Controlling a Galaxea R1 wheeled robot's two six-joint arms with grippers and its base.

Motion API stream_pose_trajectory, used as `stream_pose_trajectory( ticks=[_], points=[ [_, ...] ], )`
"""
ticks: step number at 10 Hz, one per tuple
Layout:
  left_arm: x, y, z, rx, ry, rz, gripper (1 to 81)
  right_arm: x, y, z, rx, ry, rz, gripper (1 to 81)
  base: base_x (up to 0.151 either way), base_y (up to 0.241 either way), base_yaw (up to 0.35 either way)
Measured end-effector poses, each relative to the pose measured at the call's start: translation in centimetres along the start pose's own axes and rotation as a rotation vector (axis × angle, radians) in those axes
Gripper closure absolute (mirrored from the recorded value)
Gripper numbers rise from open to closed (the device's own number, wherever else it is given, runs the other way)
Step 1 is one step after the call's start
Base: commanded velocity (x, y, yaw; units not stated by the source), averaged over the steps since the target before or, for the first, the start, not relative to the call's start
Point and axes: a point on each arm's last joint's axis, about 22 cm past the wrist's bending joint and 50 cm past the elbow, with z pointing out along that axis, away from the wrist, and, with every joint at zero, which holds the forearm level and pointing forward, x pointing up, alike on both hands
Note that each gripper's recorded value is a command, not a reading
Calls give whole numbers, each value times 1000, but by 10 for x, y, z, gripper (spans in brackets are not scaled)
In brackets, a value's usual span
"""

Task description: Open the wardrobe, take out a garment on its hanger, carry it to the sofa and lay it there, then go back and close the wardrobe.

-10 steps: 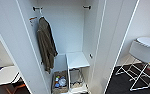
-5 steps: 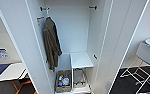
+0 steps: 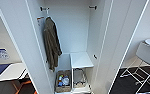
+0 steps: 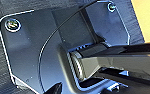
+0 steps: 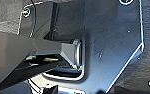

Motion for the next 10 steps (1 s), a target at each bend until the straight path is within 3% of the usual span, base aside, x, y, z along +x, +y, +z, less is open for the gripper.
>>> stream_pose_trajectory(
  ticks=[3, 6, 9, 10],
  points=[
    [0, 0, 0, 0, 0, -2, 10, 0, 0, 0, 0, 0, 0, 10, 26, 0, 0],
    [-17, 4, -1, -3, -14, -11, 10, -16, 0, -1, 0, -16, 6, 10, 139, 0, 0],
    [16, -2, 0, -2, 21, -1, 10, 15, 1, 1, -1, 22, -4, 10, 155, 0, 0],
    [9, -1, 0, -2, 13, -4, 10, 8, 1, 0, -1, 12, -2, 10, 156, 0, 0]
  ],
)
